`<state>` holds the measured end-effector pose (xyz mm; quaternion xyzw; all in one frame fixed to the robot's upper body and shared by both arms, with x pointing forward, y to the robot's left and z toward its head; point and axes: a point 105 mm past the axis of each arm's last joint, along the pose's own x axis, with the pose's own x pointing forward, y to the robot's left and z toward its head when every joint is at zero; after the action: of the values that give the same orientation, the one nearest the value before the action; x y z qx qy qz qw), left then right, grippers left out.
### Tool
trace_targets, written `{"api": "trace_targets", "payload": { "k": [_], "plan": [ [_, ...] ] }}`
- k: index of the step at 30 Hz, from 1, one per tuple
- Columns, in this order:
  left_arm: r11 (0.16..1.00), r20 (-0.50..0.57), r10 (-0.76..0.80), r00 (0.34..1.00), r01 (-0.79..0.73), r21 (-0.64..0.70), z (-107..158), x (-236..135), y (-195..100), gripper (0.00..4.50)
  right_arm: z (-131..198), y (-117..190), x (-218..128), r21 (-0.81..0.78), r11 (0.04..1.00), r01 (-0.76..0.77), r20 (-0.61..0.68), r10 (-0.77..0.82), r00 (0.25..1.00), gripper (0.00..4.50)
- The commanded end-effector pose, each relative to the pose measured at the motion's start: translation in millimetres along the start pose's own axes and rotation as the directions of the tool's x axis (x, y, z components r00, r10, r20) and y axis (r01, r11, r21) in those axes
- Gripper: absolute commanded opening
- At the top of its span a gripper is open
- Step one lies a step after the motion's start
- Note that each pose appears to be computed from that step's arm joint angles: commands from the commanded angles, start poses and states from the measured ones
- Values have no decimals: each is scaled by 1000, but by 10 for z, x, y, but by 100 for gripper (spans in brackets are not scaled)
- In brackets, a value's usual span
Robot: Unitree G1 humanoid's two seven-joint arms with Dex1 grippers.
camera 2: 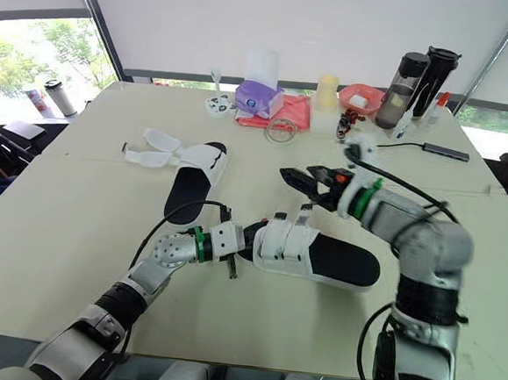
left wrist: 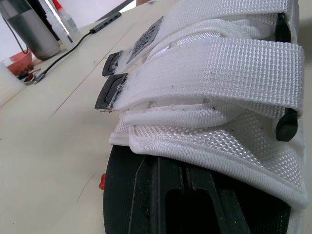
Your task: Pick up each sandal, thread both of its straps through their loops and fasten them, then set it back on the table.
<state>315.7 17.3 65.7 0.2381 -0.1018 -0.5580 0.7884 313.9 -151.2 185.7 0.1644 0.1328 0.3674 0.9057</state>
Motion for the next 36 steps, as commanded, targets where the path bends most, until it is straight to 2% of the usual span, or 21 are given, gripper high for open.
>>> {"api": "trace_targets", "payload": {
  "k": [1,5,9,15,19,23,26,32,35,36],
  "plan": [
    [996,-164,-22,986,6,-92,-389,-192,-98,0,-204,160,-230,36,999,-37,-52,39,998,445],
    [991,-121,5,993,-21,-129,-287,-182,-20,0,-418,170,-423,85,996,-8,-101,17,995,445],
    [982,-93,29,995,-46,-181,-219,-197,43,0,-496,149,-521,129,992,12,-111,2,994,445],
    [939,-31,80,996,-86,-333,76,-511,212,0,-568,52,-616,226,974,23,-118,3,993,445],
    [903,-39,37,999,-50,-428,230,-781,198,0,-585,40,-580,286,958,-4,-112,37,993,445],
    [835,10,65,998,-49,-548,470,-956,289,0,-582,134,-492,351,932,-93,-96,134,986,445],
    [813,14,76,997,-54,-580,582,-1058,321,0,-564,205,-435,390,909,-147,-85,195,977,445],
    [805,-23,79,997,-78,-589,599,-1134,278,0,-586,264,-325,428,888,-170,-99,233,967,445],
    [802,-35,115,993,-113,-586,568,-1100,288,0,-614,301,-141,451,875,-177,-100,246,964,445],
    [803,-39,123,992,-122,-583,559,-1084,288,0,-624,313,-88,455,873,-175,-102,246,964,395]
  ]
}}
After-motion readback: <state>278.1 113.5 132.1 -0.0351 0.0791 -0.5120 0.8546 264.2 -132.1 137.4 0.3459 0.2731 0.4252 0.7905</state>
